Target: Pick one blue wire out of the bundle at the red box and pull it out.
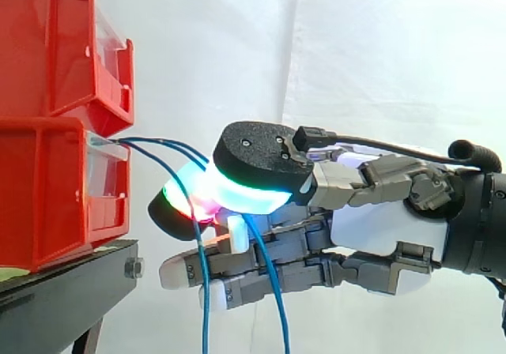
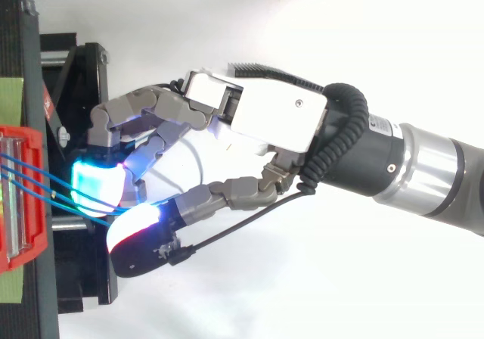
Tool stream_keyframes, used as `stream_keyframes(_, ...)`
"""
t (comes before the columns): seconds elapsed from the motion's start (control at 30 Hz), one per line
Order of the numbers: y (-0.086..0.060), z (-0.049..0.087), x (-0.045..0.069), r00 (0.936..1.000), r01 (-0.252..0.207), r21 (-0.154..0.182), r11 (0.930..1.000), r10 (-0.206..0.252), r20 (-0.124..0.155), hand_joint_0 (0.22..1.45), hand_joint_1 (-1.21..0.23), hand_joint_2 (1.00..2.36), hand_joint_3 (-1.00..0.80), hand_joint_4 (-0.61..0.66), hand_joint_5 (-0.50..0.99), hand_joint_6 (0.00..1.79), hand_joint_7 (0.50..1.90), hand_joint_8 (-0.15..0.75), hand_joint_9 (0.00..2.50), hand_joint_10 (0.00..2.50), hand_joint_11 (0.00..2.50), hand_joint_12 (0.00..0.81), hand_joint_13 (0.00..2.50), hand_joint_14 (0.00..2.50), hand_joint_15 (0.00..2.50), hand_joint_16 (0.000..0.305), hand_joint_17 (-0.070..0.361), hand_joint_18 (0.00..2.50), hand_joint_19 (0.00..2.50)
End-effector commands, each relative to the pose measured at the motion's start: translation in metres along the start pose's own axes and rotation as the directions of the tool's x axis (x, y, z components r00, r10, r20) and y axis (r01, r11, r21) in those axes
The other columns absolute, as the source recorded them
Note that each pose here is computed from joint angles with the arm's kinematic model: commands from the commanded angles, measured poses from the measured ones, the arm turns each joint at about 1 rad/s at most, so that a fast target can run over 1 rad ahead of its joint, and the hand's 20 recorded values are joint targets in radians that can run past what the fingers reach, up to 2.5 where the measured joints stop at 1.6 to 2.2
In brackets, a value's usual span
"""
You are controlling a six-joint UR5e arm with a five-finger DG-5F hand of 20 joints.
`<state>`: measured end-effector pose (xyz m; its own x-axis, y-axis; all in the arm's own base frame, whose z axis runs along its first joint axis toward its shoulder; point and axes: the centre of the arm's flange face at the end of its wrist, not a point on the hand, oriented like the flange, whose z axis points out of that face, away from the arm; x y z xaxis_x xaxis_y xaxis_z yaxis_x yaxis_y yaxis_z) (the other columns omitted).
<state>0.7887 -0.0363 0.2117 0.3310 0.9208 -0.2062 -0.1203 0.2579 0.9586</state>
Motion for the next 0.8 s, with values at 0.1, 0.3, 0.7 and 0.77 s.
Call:
stream_keyframes(0.1, 0.0003, 0.0000, 0.0000, 1.0000, 0.001, 0.000, 1.0000, -0.001, -0.001, 0.57, -0.73, 1.00, -0.50, 0.16, -0.14, 0.80, 1.17, 0.208, 0.97, 0.03, 0.78, 0.327, 0.51, 0.02, 0.35, 0.050, 0.111, 0.45, 0.53)
stream_keyframes(0.3, 0.0003, 0.0000, -0.0001, 1.0000, -0.001, 0.000, 1.0000, 0.001, 0.000, 0.56, -0.52, 1.00, -0.50, 0.14, -0.08, 0.69, 1.32, 0.192, 1.02, 0.02, 0.66, 0.322, 0.54, 0.01, 0.35, 0.049, 0.111, 0.45, 0.56)
stream_keyframes(0.7, 0.0003, 0.0000, 0.0000, 1.0000, 0.001, 0.000, 1.0000, -0.001, -0.001, 0.61, -0.80, 1.02, -0.27, 0.13, -0.14, 0.87, 1.25, 0.233, 1.13, 0.03, 0.95, 0.322, 0.61, 0.02, 0.43, 0.048, 0.107, 0.48, 0.58)
stream_keyframes(0.77, 0.0005, 0.0001, 0.0000, 1.0000, -0.001, -0.002, 1.0000, 0.001, -0.001, 0.61, -0.81, 1.02, -0.26, 0.12, -0.15, 0.88, 1.23, 0.238, 1.13, 0.03, 0.98, 0.323, 0.61, 0.02, 0.44, 0.048, 0.107, 0.48, 0.58)
